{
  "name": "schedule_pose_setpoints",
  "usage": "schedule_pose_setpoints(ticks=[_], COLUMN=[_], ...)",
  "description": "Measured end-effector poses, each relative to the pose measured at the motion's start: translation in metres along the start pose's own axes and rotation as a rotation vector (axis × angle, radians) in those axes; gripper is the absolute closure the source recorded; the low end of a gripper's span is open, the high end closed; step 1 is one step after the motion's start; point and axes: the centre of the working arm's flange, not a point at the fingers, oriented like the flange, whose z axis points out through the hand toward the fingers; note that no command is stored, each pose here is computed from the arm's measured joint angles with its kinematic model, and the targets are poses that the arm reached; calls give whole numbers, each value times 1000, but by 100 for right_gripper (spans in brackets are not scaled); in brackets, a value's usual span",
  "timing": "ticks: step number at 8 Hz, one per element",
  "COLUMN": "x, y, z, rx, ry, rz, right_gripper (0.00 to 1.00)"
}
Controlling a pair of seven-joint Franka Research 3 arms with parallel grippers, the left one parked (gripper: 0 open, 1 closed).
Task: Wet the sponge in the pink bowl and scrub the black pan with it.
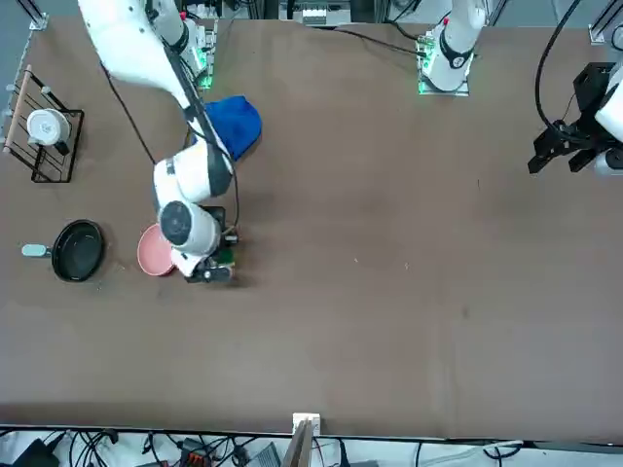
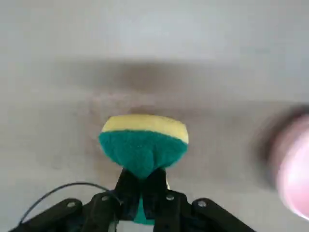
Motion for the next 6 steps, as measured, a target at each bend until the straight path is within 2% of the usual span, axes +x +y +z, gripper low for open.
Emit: schedule_pose_setpoints(ticks=[2,3,6], x=[-2,-1,5], y=[52,82,147], z=[-49,-55,-21], rx=[10,15,1], ry=[3,-6,-62], rz=[11,10,46], right_gripper=[92,92,94])
